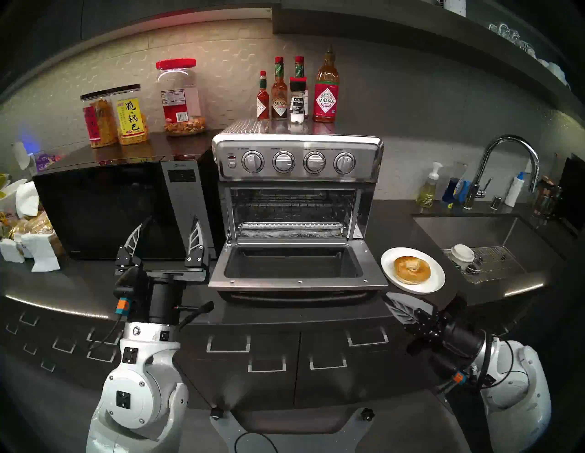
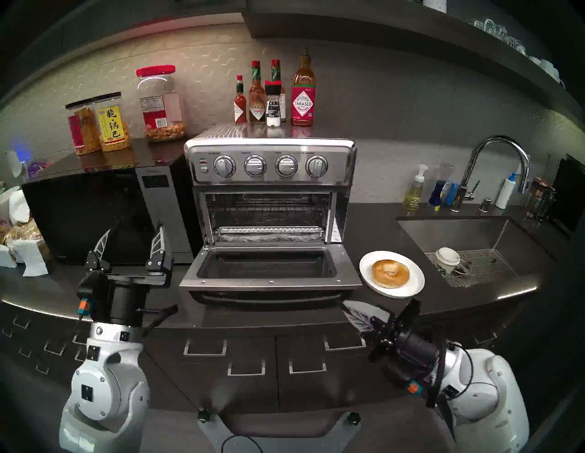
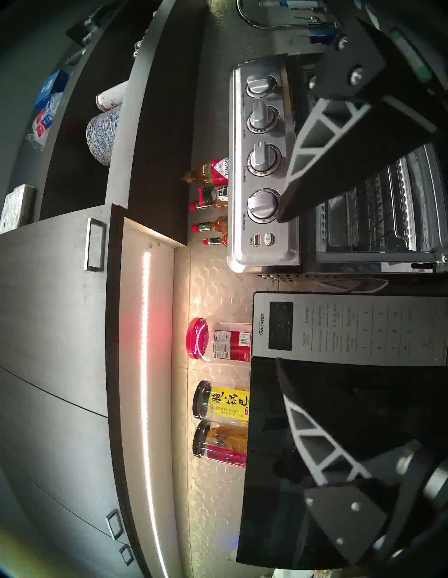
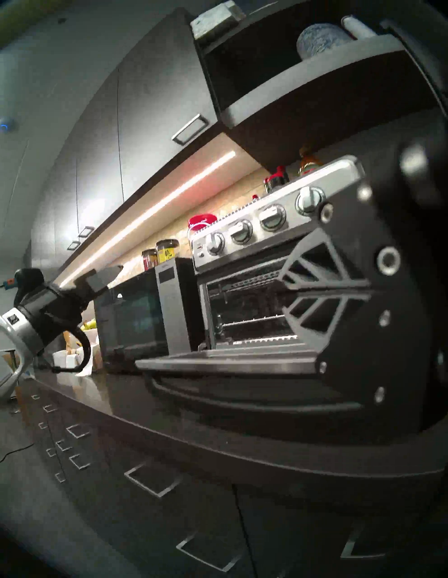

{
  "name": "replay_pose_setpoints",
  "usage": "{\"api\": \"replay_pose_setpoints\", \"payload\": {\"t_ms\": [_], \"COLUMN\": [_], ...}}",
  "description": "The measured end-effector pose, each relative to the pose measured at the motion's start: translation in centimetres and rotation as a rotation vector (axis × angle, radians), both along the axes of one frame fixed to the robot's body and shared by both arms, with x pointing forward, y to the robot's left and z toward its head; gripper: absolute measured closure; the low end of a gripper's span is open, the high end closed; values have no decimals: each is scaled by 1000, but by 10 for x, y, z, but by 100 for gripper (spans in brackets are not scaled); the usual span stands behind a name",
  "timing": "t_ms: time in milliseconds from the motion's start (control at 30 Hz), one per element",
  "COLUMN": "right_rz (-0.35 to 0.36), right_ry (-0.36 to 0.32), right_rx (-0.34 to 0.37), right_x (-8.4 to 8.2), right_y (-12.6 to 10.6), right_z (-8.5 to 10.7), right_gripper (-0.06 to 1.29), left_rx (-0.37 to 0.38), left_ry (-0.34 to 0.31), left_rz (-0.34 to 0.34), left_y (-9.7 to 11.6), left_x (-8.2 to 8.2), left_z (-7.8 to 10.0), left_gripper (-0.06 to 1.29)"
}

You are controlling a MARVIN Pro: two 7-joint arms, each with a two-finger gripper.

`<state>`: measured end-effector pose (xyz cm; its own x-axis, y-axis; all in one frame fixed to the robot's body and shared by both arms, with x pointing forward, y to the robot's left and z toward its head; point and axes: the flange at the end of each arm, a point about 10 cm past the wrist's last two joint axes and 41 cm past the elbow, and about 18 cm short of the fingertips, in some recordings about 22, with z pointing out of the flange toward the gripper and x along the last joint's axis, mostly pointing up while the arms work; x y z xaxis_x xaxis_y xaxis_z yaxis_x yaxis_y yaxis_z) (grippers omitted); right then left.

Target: Open the oven and place the bagel inside on the rack

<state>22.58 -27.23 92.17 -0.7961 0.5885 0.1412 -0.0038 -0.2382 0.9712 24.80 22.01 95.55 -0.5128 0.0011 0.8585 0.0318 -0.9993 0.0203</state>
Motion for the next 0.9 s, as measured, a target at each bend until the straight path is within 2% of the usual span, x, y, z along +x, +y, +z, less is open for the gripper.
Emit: {"api": "replay_pose_setpoints", "payload": {"t_ms": [200,400,500,900], "right_rz": [-45,-88,-98,-163], "right_ry": [-17,-23,-35,-43], "right_rx": [75,121,132,38], "right_x": [-11,-8,-2,39], "right_y": [-22,-46,-59,-84], "right_z": [11,12,19,60], "right_gripper": [125,125,125,125], "left_rx": [0,0,0,0], "left_ry": [1,3,4,5], "left_rz": [0,0,0,0], "left_y": [0,0,0,0], "left_x": [0,-1,-1,-1], "left_z": [0,0,-1,-1], "left_gripper": [0,0,0,0]}}
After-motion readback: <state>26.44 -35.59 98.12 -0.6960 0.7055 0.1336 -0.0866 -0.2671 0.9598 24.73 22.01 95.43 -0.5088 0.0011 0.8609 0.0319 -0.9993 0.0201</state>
